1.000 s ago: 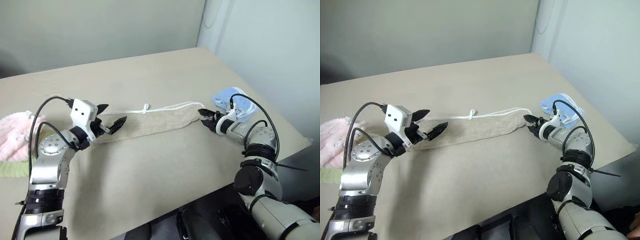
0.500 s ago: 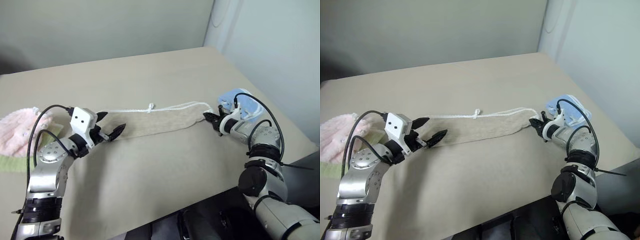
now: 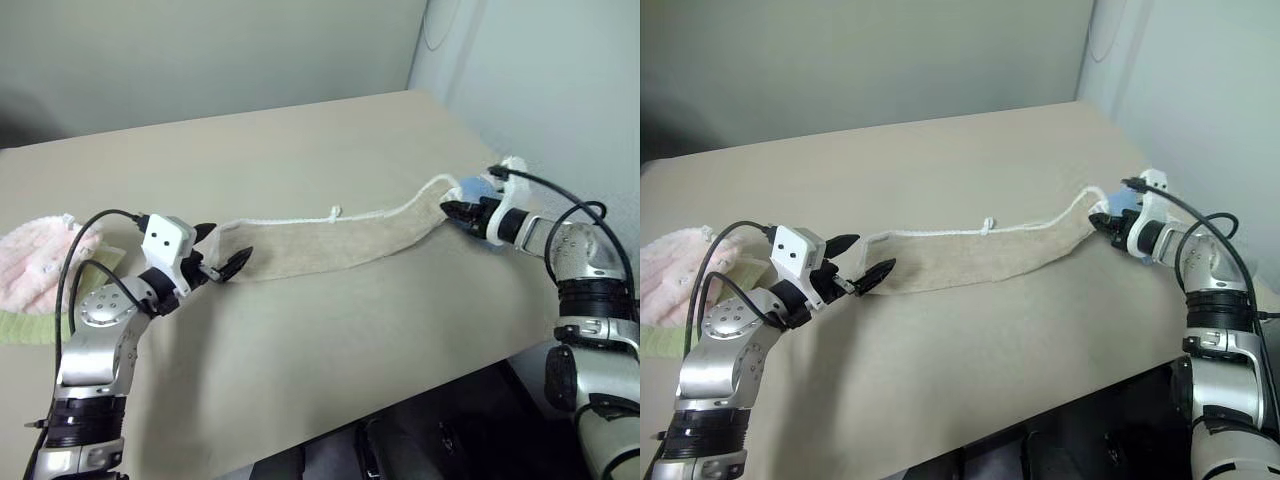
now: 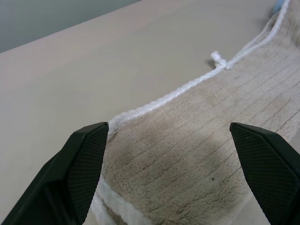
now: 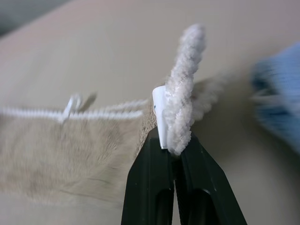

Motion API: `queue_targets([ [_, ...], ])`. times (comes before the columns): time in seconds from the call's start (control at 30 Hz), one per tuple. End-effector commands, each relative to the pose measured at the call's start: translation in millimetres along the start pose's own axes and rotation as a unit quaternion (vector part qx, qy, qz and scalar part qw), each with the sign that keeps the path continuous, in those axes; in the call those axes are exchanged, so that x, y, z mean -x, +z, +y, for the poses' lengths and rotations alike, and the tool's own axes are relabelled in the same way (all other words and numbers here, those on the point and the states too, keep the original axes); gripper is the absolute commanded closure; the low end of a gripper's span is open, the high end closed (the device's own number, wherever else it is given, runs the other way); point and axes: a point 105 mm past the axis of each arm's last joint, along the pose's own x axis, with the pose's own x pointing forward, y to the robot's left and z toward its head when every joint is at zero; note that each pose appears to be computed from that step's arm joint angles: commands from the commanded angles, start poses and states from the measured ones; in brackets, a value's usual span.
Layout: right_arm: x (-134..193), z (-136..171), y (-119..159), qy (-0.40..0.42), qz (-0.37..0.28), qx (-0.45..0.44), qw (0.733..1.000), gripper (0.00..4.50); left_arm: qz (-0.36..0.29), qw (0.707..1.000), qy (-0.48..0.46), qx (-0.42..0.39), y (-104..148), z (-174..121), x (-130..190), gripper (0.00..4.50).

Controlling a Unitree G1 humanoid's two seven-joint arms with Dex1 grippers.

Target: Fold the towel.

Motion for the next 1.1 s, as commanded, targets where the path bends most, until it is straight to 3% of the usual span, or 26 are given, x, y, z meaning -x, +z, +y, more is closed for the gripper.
queue_targets([
  [0.03, -1.2, 22.3, 16.7, 0.039, -0.011, 0.119, 0.992, 4.49, -0.014, 1.000, 0.000, -0.012, 8.8, -2.0, 0.1, 0.00],
  [0.07, -2.0, 23.7, 16.3, 0.042, -0.010, 0.129, 0.991, 4.49, -0.014, 1.000, 0.000, -0.012, 8.7, -1.9, -0.1, 0.00],
  [0.17, -17.5, 60.1, 8.5, 0.100, 0.027, 0.304, 0.947, 4.49, -0.015, 1.000, -0.002, -0.011, 9.5, -3.5, -3.0, 0.00],
  [0.23, -27.5, 77.4, 5.1, 0.129, 0.038, 0.349, 0.927, 4.49, -0.017, 1.000, -0.004, -0.011, 10.4, -4.9, -5.1, 0.00],
  [0.33, -35.4, 85.5, 3.4, 0.142, 0.045, 0.369, 0.917, 4.49, -0.019, 1.000, -0.006, -0.011, 10.9, -5.7, -7.2, 0.00],
  [0.47, -57.8, 119.2, -18.9, 0.199, 0.077, 0.410, 0.887, 4.49, -0.025, 1.000, -0.008, -0.010, 12.9, -9.4, -10.8, 0.00],
  [0.7, -60.4, 120.0, -19.7, 0.201, 0.078, 0.414, 0.884, 4.49, -0.025, 1.000, -0.008, -0.010, 13.0, -9.6, -11.1, 0.00],
  [0.83, -62.8, 126.4, -40.0, 0.235, 0.109, 0.414, 0.873, 3.42, -0.022, 1.000, -0.001, -0.004, 7.3, -13.1, -3.1, 0.00],
  [1.1, -50.2, 136.7, -30.7, 0.271, 0.071, 0.385, 0.879, 0.63, -0.020, 1.000, -0.005, -0.003, 6.6, -13.5, -4.5, 0.00],
])
